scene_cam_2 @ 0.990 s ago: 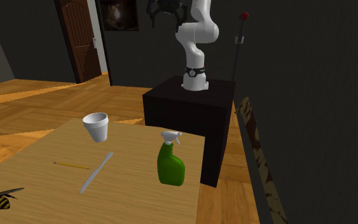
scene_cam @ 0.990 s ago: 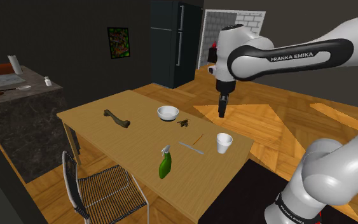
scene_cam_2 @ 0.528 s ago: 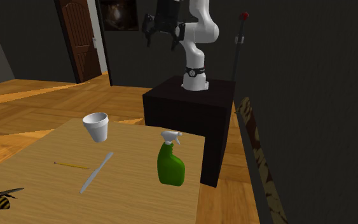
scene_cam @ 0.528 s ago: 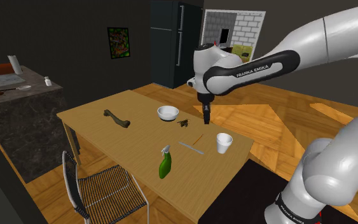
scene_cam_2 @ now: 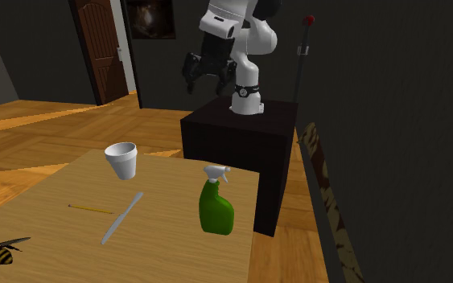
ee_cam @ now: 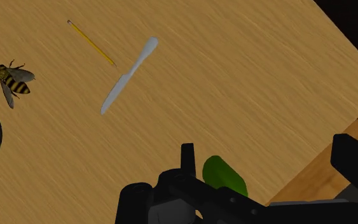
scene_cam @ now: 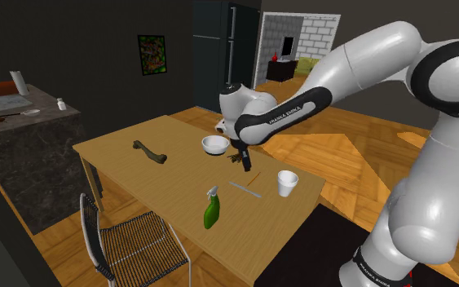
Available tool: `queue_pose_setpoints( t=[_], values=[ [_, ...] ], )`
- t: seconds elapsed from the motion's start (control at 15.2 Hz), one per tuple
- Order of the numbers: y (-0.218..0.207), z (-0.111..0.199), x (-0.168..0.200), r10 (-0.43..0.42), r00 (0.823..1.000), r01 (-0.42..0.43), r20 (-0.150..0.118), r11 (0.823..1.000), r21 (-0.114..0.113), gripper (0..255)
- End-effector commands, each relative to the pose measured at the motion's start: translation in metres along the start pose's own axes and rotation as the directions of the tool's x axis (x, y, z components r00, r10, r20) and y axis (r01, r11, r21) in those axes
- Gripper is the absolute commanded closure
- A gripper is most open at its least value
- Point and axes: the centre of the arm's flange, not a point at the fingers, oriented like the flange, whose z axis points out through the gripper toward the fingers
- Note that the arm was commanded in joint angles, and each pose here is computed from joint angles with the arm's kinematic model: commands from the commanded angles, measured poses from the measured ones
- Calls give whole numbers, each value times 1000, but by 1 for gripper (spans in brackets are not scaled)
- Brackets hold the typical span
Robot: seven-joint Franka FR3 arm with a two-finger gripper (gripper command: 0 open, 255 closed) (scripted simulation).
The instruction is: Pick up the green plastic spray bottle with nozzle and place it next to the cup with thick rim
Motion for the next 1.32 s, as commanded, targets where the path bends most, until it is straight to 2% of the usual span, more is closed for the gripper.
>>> queue_pose_setpoints(
  t=[0.0,0.26,0.59,0.92,1.25],
  values=[
    [1,15,22,-69,998,69,13,998,-14,0],
    [-1,49,66,-201,979,202,41,979,-37,0],
    [-11,92,119,-359,930,364,81,929,-60,0],
    [-29,137,169,-505,854,516,123,853,-76,0],
    [-52,185,214,-636,754,653,168,752,-85,0]
  ],
)
